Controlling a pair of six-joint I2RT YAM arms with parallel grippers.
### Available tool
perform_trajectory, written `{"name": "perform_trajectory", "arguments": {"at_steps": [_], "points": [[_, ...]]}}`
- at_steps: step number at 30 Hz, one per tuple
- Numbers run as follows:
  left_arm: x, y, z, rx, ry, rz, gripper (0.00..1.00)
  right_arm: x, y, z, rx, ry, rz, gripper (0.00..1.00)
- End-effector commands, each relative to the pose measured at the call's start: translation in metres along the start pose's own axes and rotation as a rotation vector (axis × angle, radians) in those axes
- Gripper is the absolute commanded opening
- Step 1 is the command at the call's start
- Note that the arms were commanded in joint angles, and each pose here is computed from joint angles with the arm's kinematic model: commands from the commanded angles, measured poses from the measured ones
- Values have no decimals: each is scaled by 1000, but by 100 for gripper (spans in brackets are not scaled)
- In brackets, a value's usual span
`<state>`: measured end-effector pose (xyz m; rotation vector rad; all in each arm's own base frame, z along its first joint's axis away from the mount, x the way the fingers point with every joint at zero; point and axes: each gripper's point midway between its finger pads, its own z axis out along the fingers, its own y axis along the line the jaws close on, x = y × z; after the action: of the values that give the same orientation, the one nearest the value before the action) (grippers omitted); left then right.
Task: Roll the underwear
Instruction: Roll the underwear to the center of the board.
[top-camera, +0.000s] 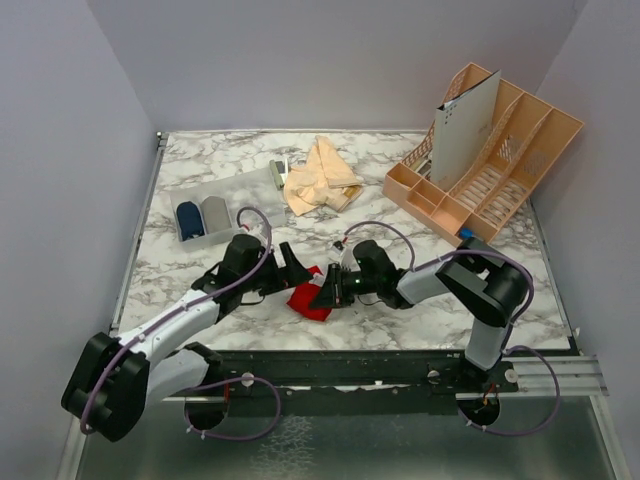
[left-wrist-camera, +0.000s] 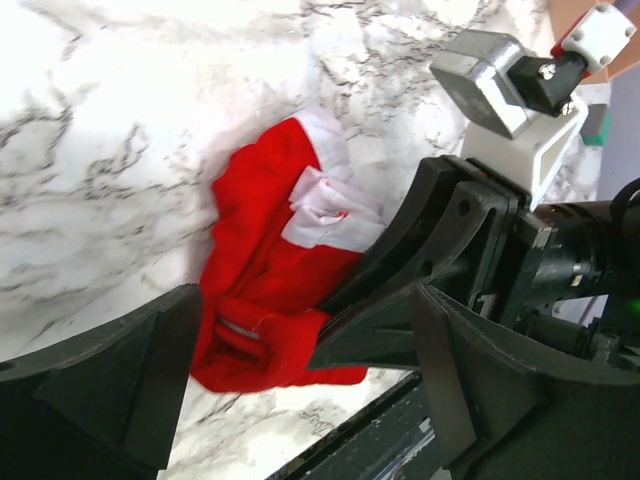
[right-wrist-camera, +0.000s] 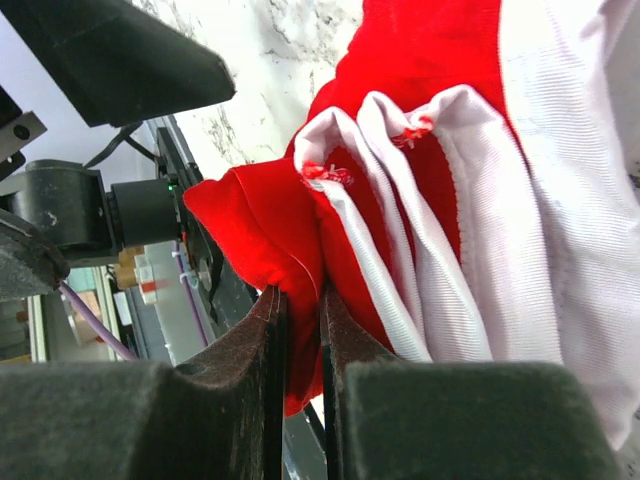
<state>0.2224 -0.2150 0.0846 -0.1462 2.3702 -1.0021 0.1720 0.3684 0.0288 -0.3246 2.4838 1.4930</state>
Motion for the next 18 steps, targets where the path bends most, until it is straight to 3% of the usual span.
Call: {"name": "perform_trajectory", "arguments": {"at_steps": [1, 4, 8, 12, 18], "points": [[9, 28, -18, -152, -2, -26, 91, 38, -68, -6, 227, 72, 128, 1], [26, 44, -28, -221, 20, -107, 91, 41, -71, -5, 224, 74, 146, 1], [38, 43, -36, -163, -5, -176, 89, 43, -72, -4, 218, 75, 165, 1], [49, 32, -36, -49, 11, -191, 84, 45, -74, -3, 211, 79, 181, 2], [67, 53, -31, -98, 48, -207, 83, 46, -76, -3, 216, 80, 185, 2]]}}
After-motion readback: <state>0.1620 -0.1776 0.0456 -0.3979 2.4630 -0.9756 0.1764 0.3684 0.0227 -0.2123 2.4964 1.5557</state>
